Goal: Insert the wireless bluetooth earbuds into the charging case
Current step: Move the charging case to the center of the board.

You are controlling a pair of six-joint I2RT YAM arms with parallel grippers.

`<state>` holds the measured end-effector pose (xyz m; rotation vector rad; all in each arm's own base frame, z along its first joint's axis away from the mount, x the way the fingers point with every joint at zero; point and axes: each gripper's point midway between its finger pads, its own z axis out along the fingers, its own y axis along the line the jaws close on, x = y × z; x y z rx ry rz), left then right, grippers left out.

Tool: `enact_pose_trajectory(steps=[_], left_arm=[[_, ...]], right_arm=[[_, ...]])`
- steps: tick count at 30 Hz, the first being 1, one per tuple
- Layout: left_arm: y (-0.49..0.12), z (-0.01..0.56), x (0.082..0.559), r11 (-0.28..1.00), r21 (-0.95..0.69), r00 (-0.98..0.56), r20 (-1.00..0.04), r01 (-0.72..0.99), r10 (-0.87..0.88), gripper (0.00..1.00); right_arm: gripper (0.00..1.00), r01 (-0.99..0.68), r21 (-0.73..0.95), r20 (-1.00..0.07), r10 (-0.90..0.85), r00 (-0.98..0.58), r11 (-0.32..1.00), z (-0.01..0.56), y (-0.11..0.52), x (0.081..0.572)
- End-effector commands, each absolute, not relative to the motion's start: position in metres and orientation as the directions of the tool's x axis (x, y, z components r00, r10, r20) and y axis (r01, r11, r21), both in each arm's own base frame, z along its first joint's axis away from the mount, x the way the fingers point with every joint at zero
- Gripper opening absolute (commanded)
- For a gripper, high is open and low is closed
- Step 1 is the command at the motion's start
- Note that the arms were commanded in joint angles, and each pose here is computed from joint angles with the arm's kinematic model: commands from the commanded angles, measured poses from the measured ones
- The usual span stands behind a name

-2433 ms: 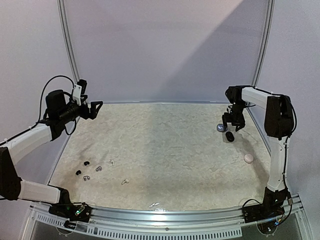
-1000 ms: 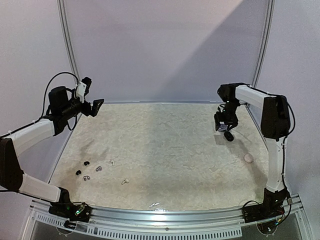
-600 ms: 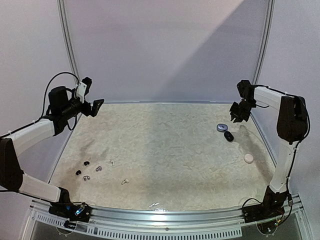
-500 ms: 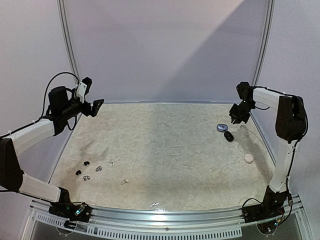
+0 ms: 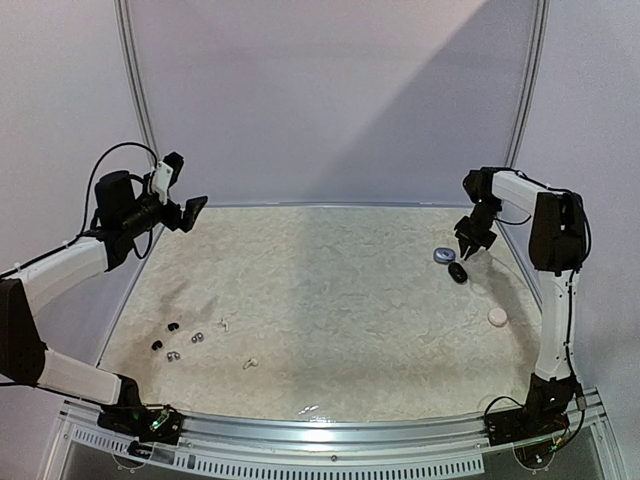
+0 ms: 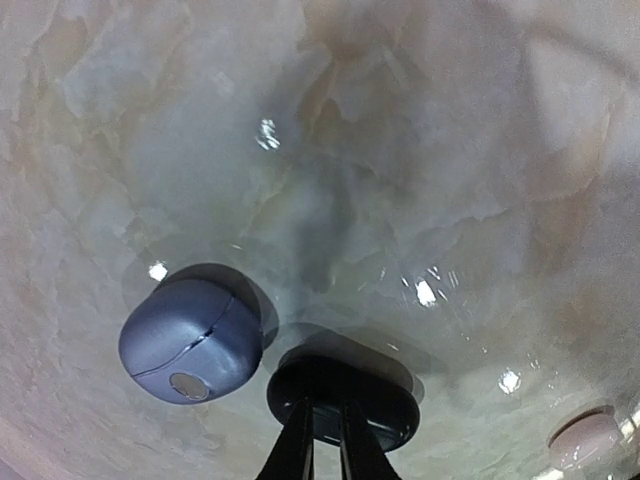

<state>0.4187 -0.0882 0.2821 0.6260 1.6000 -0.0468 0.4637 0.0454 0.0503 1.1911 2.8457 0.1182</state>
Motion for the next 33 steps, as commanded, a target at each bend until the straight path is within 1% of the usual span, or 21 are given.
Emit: enact_pose_trajectory(steps=[1, 3, 4, 6, 9, 11, 13, 14, 17, 21, 25, 26, 30, 33], left_arm=[[-0.093, 0.31, 0.422, 0.832, 0.373, 0.091, -0.925, 0.411, 0.369, 0.99], [-0.092, 0.314, 0.422, 0.83, 0.382, 0.097, -0.921, 0.407, 0.377, 0.99], [-0.091, 0.315, 0.422, 0.829, 0.385, 0.095, -0.92, 0.406, 0.38, 0.99], [-0.09, 0.315, 0.422, 0.829, 0.383, 0.089, -0.92, 0.407, 0.381, 0.99], [-0.091, 0.312, 0.422, 0.827, 0.377, 0.084, -0.922, 0.418, 0.378, 0.99], [-0.092, 0.313, 0.422, 0.825, 0.374, 0.087, -0.923, 0.423, 0.374, 0.99], [-0.092, 0.316, 0.422, 0.826, 0.374, 0.093, -0.924, 0.423, 0.371, 0.99], [-0.093, 0.317, 0.422, 0.826, 0.374, 0.096, -0.924, 0.422, 0.37, 0.99], [-0.091, 0.318, 0.422, 0.828, 0.381, 0.1, -0.922, 0.411, 0.375, 0.99], [-0.087, 0.316, 0.424, 0.83, 0.387, 0.097, -0.919, 0.401, 0.382, 0.99], [-0.087, 0.319, 0.425, 0.831, 0.388, 0.107, -0.919, 0.399, 0.379, 0.99], [-0.088, 0.32, 0.425, 0.83, 0.389, 0.109, -0.919, 0.399, 0.379, 0.99], [-0.088, 0.32, 0.426, 0.831, 0.39, 0.111, -0.919, 0.397, 0.379, 0.99], [-0.087, 0.319, 0.426, 0.83, 0.389, 0.109, -0.919, 0.4, 0.379, 0.99]], right_arm=[[0.14, 0.767, -0.051, 0.147, 0.764, -0.628, 0.64, 0.037, 0.048, 0.43], [0.15, 0.792, -0.053, 0.196, 0.784, -0.589, 0.608, 0.034, 0.051, 0.431], [0.17, 0.795, -0.07, 0.218, 0.787, -0.578, 0.603, 0.029, 0.052, 0.428], [0.24, 0.805, -0.097, 0.224, 0.801, -0.555, 0.585, 0.024, 0.051, 0.423], [0.51, 0.841, -0.124, 0.241, 0.838, -0.49, 0.527, 0.019, 0.053, 0.412], [0.64, 0.86, -0.128, 0.255, 0.854, -0.453, 0.494, 0.019, 0.056, 0.408], [0.74, 0.868, -0.132, 0.263, 0.861, -0.435, 0.479, 0.019, 0.058, 0.407], [0.76, 0.87, -0.126, 0.276, 0.859, -0.431, 0.477, 0.017, 0.06, 0.407], [0.8, 0.858, -0.097, 0.309, 0.834, -0.457, 0.505, 0.013, 0.07, 0.407], [0.81, 0.815, -0.077, 0.263, 0.8, -0.54, 0.575, 0.019, 0.086, 0.405], [0.81, 0.796, -0.017, 0.272, 0.768, -0.579, 0.606, 0.015, 0.107, 0.399], [0.81, 0.793, -0.007, 0.271, 0.765, -0.585, 0.609, 0.015, 0.111, 0.397], [0.7, 0.788, 0.027, 0.267, 0.755, -0.598, 0.615, 0.012, 0.115, 0.39], [0.7, 0.767, 0.019, 0.224, 0.745, -0.628, 0.641, 0.02, 0.107, 0.391]])
